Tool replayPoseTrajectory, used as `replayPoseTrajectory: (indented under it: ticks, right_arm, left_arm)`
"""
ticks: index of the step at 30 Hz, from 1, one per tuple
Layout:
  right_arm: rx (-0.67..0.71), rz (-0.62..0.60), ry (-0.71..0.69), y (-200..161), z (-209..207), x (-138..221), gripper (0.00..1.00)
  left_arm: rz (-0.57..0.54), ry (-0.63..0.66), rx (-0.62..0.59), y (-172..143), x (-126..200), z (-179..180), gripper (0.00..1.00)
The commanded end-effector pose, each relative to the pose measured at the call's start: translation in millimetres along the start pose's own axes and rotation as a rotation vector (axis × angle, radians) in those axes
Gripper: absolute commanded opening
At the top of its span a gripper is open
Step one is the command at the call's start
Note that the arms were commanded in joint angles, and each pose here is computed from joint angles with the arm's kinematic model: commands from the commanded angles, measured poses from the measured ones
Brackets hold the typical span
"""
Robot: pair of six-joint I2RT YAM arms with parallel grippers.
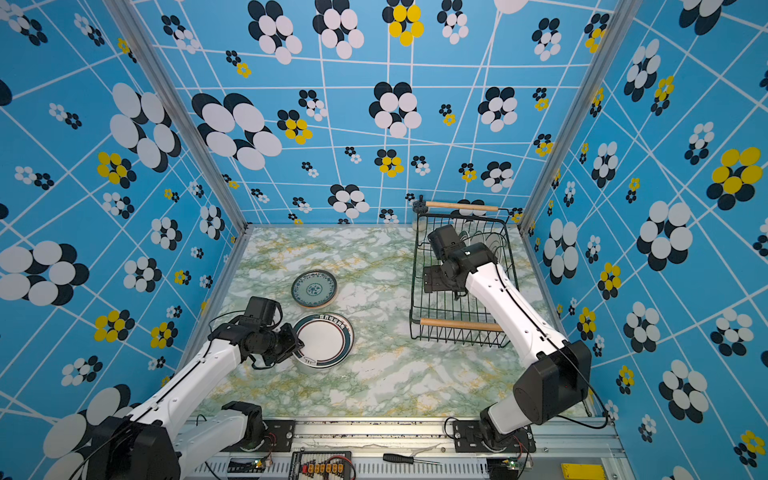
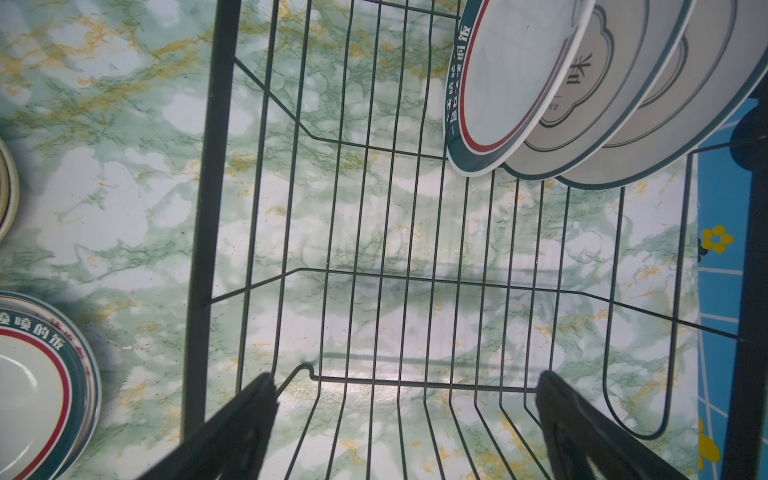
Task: Unload the plates from the dish rack
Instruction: Place the plate on the plate.
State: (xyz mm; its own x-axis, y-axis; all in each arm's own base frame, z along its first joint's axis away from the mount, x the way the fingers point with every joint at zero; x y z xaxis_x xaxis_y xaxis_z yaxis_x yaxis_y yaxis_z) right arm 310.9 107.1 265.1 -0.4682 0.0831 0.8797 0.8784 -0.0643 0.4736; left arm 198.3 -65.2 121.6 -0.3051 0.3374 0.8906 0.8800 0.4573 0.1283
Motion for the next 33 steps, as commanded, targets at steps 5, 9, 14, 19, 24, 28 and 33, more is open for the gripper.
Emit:
replayPoseTrajectory:
  ticks: [5,9,14,19,24,28,33]
  right_arm:
    - [0.002,0.003,0.011,-4.7,-1.9,2.0,0.99]
    - [0.003,0.0,0.012,-4.9,-2.2,3.1,0.99]
    - [0.005,0.003,0.019,-4.3,-1.1,2.7,0.99]
    - [0.007,0.002,0.022,-4.4,-0.9,2.9,0.99]
    - [0.012,0.008,0.012,-5.5,-1.7,0.5,0.99]
    - [0.012,0.013,0.003,-5.4,-2.3,-3.7,0.99]
    - [0.002,0.016,-0.01,-2.7,-5.9,-5.1,0.99]
  left_arm:
    - [0.015,0.022,-0.016,-1.6,-12.4,5.2,0.34]
    - [0.008,0.023,-0.011,-0.7,-13.5,6.0,0.37]
    - [0.009,0.032,-0.018,0.2,-13.1,5.7,0.42]
    - [0.015,0.046,-0.02,1.8,-14.6,6.3,0.48]
    - [0.008,0.036,-0.04,3.1,-9.7,1.2,0.57]
    - [-0.039,0.029,-0.066,6.4,5.6,-3.5,0.64]
    - [-0.114,0.005,-0.141,18.5,31.9,-17.7,0.73]
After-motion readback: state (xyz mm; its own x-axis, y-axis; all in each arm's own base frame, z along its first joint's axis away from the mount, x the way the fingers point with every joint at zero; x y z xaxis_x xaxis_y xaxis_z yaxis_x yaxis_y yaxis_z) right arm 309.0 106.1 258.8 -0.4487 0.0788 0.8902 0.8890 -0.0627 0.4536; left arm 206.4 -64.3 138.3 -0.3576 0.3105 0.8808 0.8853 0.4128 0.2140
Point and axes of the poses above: each gripper's point midway between its finger pads, its own x axis back along the fingers, its own z axis along the line the jaws close on, y = z × x, the point moved 6 cm from there along x, back along the fingers, and after that the axes turned 7 degrees about -x, right-handed, at the moved point
